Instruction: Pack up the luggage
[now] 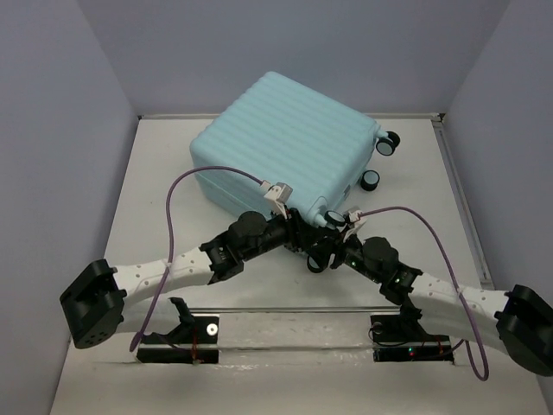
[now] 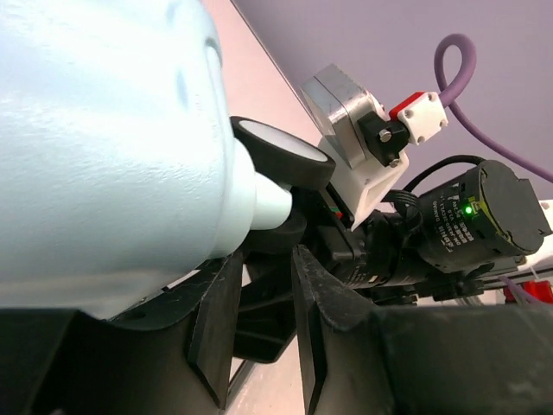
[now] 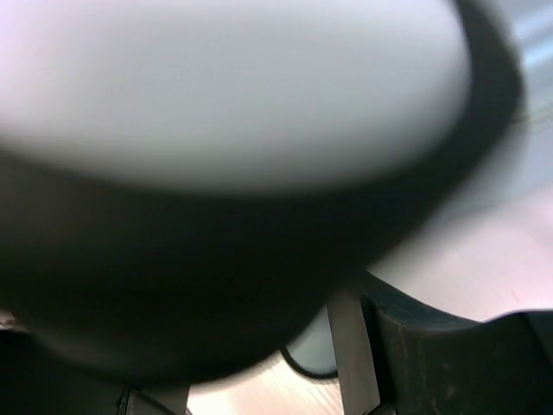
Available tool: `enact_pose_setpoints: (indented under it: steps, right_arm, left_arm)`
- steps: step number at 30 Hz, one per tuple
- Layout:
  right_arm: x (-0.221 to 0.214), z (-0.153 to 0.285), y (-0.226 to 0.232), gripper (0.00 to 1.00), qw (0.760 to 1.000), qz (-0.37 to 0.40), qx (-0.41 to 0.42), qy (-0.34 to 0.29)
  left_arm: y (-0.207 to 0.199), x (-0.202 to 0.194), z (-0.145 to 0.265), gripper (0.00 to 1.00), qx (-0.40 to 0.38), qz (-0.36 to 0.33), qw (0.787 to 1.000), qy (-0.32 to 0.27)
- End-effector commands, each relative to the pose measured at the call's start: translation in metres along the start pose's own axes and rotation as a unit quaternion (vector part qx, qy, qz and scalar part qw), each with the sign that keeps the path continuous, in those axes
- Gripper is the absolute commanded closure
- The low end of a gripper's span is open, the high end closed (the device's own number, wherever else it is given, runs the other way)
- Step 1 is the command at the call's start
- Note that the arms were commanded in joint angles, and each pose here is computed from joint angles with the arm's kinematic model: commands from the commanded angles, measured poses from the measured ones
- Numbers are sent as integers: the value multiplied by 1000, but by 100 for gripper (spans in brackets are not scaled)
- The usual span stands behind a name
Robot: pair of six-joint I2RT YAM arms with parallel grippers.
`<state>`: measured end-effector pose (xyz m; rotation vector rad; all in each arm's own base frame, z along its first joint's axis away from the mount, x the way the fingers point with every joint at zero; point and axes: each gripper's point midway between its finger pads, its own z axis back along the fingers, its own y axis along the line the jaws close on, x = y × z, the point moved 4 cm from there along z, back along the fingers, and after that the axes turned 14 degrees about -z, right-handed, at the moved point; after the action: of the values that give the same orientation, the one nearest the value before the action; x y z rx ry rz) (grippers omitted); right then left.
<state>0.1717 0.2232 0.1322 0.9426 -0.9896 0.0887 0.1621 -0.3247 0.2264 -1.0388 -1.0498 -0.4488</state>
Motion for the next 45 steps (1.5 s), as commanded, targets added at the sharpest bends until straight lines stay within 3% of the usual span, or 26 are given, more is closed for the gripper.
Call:
enact_pose_setpoints:
  steps: [1, 4, 9, 12, 13, 15, 21, 25, 28, 33, 37, 41, 45]
  right_arm:
    - [30, -11, 29, 40, 992, -6, 87, -90]
    - [38, -14, 29, 40, 989, 1, 88, -120]
    - [31, -29, 27, 44, 991, 8, 78, -105]
    - [32, -30, 26, 66, 989, -1, 68, -134]
    - [31, -29, 27, 82, 988, -2, 65, -139]
    - [33, -27, 25, 93, 986, -4, 62, -156]
    - [21, -22, 48, 93, 984, -5, 98, -151]
    - [-15, -27, 85, 93, 984, -18, 155, -91]
    - [-20, -28, 106, 93, 970, -72, 208, -105]
    - [-47, -53, 123, 93, 959, -73, 262, -79]
    - [-42, -89, 149, 93, 953, -68, 275, -110]
    - [-4, -116, 174, 93, 942, -75, 251, -210]
    - [16, -130, 190, 93, 930, -102, 249, -250]
  left_arm:
    - [-20, 35, -14, 59, -23, -3, 999, -41]
    - [-21, 38, -22, 59, -19, -2, 999, -39]
    - [-22, 43, -30, 59, -12, -4, 999, -37]
    - [-26, 54, -31, 59, -10, -6, 999, -47]
    - [-26, 56, -31, 59, -9, -7, 999, -46]
    - [-28, 62, -33, 59, -7, -12, 999, -50]
    - [-28, 72, -39, 58, 10, -32, 998, -45]
    - [-28, 84, -57, 57, 19, -50, 998, -30]
    - [-34, 105, -65, 55, 12, -63, 998, -19]
    - [-51, 129, -64, 51, -18, -73, 997, 13]
    - [-70, 147, -65, 51, -66, -49, 997, 14]
    - [-87, 154, -68, 49, -110, -28, 993, 20]
    - [-101, 163, -70, 44, -142, -15, 990, 23]
